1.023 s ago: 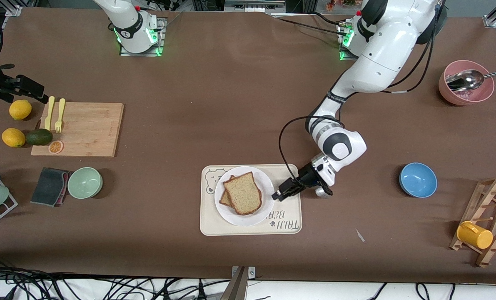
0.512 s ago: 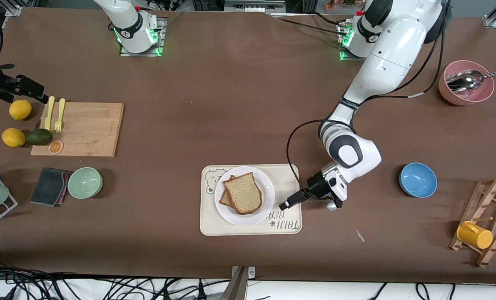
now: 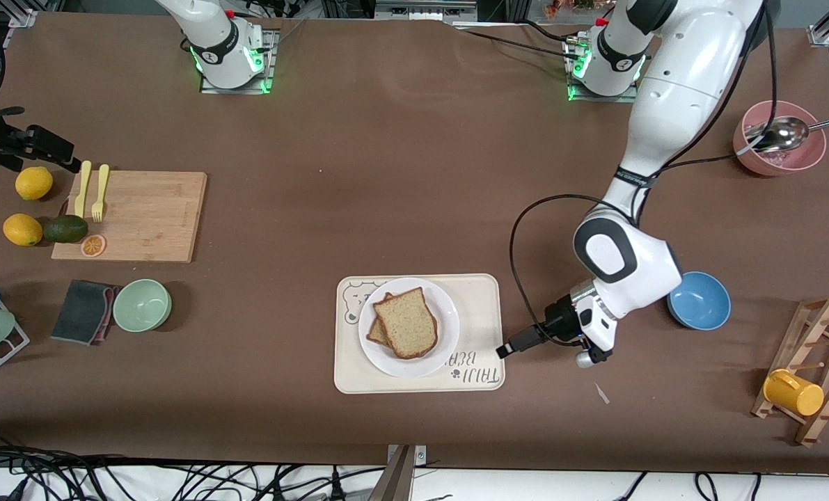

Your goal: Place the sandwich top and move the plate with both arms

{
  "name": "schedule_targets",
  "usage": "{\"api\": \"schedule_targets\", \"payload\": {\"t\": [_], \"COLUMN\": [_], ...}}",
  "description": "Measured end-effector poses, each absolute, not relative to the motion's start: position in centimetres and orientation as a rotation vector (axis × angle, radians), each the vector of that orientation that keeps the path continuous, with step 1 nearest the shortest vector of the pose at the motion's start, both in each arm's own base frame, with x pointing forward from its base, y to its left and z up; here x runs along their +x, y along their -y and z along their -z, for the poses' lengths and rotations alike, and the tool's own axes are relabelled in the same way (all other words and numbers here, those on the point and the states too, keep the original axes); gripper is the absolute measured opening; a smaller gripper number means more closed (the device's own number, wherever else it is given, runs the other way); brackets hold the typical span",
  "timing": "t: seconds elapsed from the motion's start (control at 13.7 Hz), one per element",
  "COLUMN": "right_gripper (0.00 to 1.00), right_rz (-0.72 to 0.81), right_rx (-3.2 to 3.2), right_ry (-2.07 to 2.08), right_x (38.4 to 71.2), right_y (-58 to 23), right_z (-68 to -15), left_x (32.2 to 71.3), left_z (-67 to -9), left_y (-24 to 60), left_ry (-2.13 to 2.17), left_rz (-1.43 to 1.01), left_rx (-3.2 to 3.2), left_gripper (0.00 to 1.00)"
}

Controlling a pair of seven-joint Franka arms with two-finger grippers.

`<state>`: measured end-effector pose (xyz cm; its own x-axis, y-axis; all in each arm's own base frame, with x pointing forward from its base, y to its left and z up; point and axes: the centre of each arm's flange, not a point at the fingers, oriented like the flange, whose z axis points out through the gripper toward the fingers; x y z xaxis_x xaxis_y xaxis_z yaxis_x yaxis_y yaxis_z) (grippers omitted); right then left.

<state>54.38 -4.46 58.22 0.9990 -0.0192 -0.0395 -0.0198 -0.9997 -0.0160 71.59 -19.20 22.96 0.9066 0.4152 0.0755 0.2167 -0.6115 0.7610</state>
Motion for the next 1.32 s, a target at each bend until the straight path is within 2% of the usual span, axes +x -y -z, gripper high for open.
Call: {"api": "schedule_targets", "payload": {"t": [0.37,0.88,1.32], "right_gripper": [1.0,1.0,1.0], "right_rz": [-0.061,-0.061,-0.061], "right_rx": [-3.124,-3.124,-3.124], "right_ry": [-0.03,-0.03,-0.03], "right_x": [54.4,54.4,54.4], "right_y": [4.5,4.5,4.5], "right_z": [-58.2,-58.2,-58.2], "left_x": [69.2,67.7,64.3], "left_z": [-26.4,-34.6,-45.2], "left_y": [15.3,9.0,3.0], "left_ry": [-0.344,-0.191,-0.137], "left_rz": [-0.277,-0.141,-0.071], "left_rx": [2.47,2.873,3.025], "left_gripper": [1.0,1.0,1.0]}}
